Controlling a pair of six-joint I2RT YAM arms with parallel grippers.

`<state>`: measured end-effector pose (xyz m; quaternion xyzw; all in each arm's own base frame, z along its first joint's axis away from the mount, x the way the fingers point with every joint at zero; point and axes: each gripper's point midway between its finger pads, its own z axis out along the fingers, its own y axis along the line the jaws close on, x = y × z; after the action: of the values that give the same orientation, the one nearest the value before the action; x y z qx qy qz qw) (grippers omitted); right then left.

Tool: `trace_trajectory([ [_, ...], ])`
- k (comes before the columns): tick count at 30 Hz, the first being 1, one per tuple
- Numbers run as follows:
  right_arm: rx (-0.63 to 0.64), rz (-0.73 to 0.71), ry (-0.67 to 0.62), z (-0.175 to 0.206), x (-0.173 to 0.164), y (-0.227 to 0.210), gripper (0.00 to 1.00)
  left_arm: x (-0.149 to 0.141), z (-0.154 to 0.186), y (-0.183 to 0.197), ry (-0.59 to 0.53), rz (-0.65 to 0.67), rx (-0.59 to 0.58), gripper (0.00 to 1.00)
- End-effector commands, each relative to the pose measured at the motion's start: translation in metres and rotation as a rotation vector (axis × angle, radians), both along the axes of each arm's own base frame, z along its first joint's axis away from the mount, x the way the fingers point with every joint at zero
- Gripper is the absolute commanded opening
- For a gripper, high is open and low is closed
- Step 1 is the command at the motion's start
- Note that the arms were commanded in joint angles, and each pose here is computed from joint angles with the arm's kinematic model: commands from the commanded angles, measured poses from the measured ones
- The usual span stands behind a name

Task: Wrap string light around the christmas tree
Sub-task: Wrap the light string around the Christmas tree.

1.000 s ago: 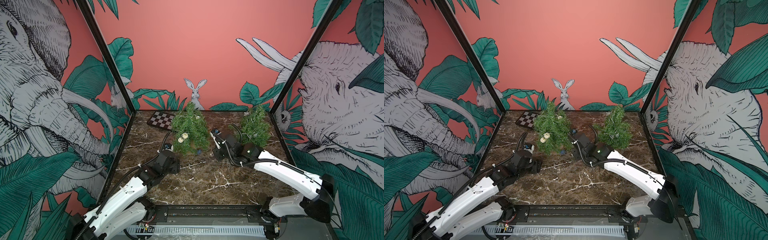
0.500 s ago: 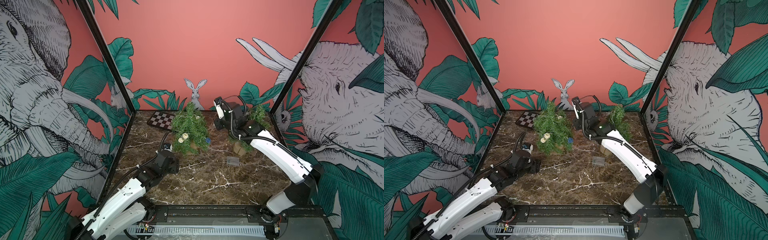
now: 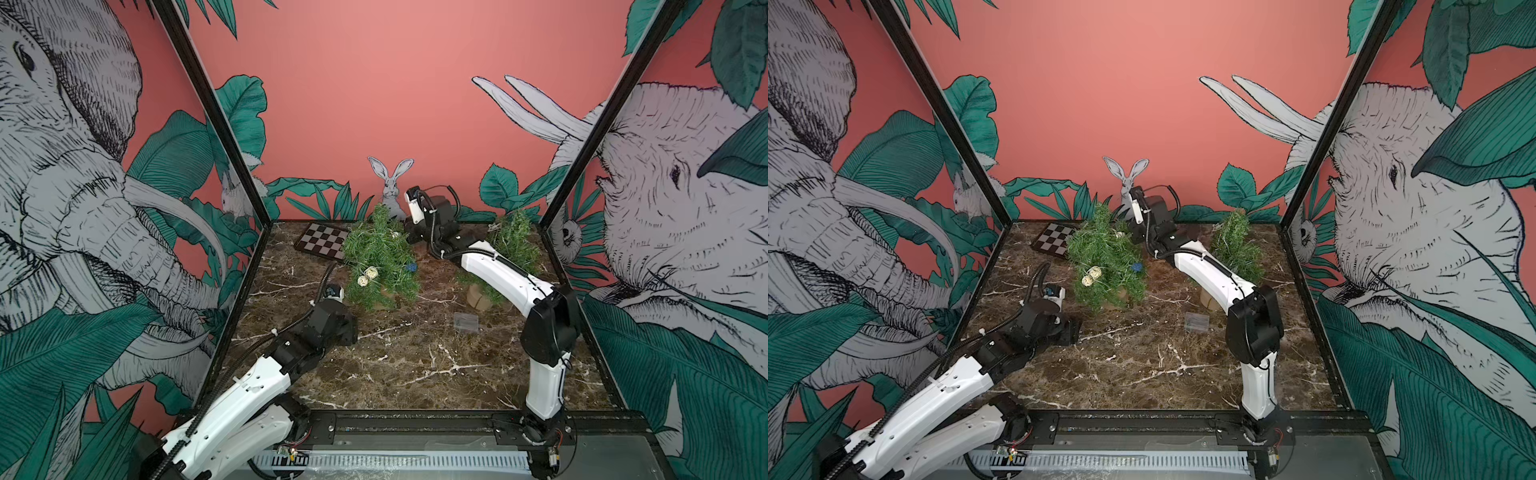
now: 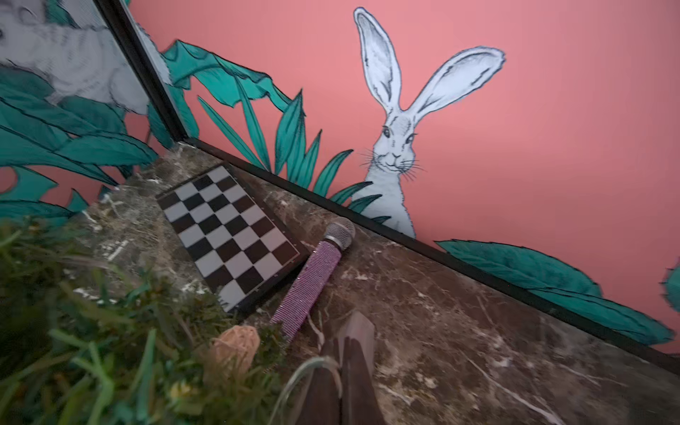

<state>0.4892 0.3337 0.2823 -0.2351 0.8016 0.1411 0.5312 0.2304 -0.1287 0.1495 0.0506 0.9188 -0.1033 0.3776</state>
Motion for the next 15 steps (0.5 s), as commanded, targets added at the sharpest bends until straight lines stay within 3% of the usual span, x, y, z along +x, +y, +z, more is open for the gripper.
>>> trace_trajectory([
  [1, 0.182, 0.089, -0.051, 0.031, -0.005, 0.022, 0.0, 0.001, 0.004, 0.006, -0.013, 0.021, 0.003, 0.71],
  [15, 0.307, 0.183, 0.123, -0.041, -0.006, 0.03, 0.0, 0.001, 0.009, 0.005, -0.023, 0.021, -0.006, 0.71],
])
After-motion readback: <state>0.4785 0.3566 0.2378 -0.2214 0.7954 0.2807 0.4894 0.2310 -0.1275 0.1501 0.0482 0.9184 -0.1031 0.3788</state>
